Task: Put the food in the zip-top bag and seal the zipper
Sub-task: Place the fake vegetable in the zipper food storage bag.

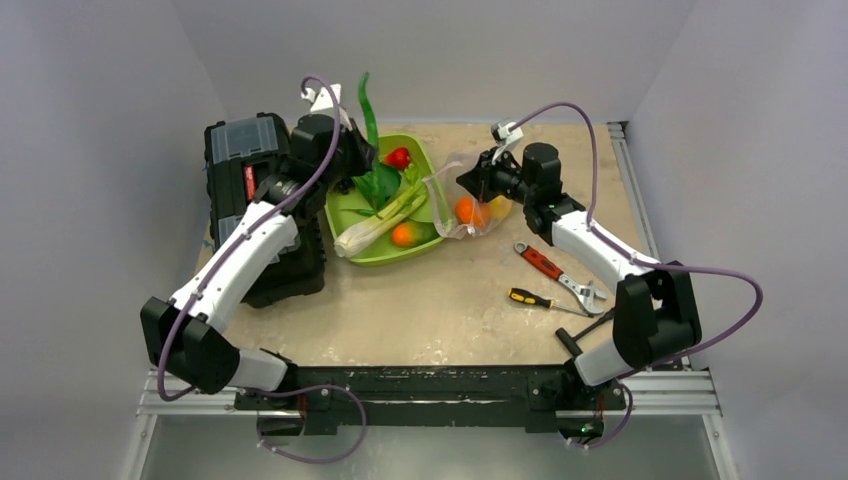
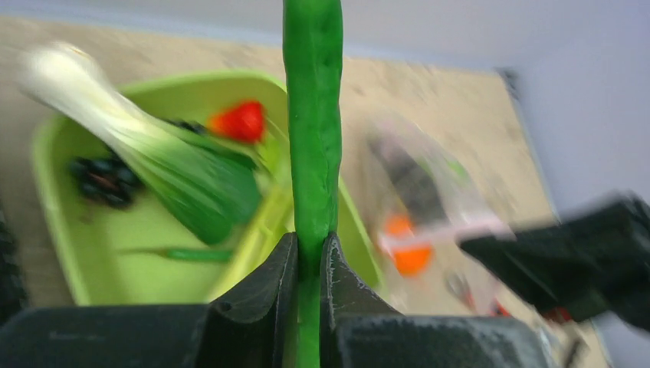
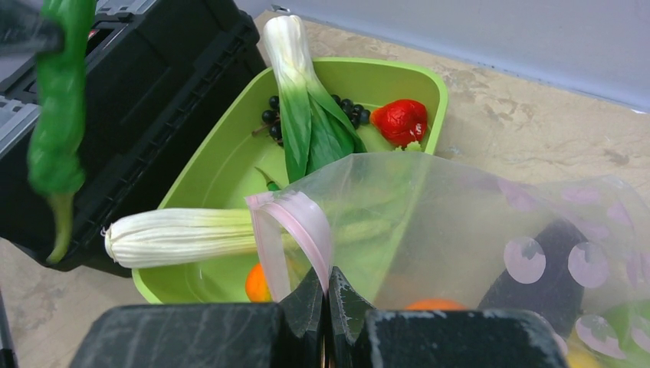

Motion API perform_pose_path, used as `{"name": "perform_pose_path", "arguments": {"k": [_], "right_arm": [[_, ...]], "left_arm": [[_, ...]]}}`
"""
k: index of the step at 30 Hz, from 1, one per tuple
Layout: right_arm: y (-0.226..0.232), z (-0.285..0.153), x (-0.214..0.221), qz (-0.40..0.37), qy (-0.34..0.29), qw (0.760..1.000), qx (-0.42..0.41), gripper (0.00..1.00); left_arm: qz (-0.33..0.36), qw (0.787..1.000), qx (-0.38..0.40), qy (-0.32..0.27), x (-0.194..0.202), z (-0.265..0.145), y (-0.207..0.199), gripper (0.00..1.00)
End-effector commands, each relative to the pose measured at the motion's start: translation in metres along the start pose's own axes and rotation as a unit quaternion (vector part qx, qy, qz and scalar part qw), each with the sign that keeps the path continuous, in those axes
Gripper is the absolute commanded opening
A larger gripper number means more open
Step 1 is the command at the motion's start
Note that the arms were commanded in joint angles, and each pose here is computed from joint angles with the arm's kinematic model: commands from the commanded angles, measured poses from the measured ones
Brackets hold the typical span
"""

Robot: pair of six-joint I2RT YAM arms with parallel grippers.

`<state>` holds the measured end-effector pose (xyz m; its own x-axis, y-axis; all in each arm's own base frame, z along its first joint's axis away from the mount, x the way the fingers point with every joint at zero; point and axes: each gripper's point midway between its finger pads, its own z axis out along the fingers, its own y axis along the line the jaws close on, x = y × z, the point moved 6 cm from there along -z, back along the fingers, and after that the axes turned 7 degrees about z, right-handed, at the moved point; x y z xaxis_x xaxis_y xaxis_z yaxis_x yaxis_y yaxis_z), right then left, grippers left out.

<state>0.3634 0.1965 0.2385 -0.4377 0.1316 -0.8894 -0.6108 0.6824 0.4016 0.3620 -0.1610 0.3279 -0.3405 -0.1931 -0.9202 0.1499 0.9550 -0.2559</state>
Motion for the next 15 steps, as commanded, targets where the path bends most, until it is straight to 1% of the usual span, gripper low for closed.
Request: {"name": "perform_pose_path", "arguments": {"k": [1,4,5,7,11,15], "right_arm": [[0.012,-0.006,-0.021,-0.025,-0.032,0.999,-0.011,0.0],[0.012,-0.008,-0.022,-0.03,-0.035,0.999,-0.005,0.0],[0.012,-0.009,-0.022,-0.032,-0.036,0.999,-0.005,0.0],[0.012,-0.01,-0.022,-0.036,-0.04,0.999,-0.004,0.0],[0.014,-0.011,-0.022,-0.041,-0.042,0.998,-0.002,0.0],[0.019,-0.014,-0.022,-0.048,-0.048,0.998,-0.011,0.0]], "left_arm": [[-0.04,0.956,0.203,0.208,0.049,-0.051,-0.039,0.0],[-0.078,0.902,0.279,0.32,0.078,-0.076,-0.05,0.0],[-0.089,0.885,0.306,0.339,0.084,-0.083,-0.054,0.0],[-0.111,0.859,0.344,0.362,0.09,-0.099,-0.061,0.0],[-0.126,0.829,0.381,0.39,0.099,-0.116,-0.072,0.0],[-0.163,0.793,0.381,0.447,0.121,-0.109,-0.085,0.0]]}}
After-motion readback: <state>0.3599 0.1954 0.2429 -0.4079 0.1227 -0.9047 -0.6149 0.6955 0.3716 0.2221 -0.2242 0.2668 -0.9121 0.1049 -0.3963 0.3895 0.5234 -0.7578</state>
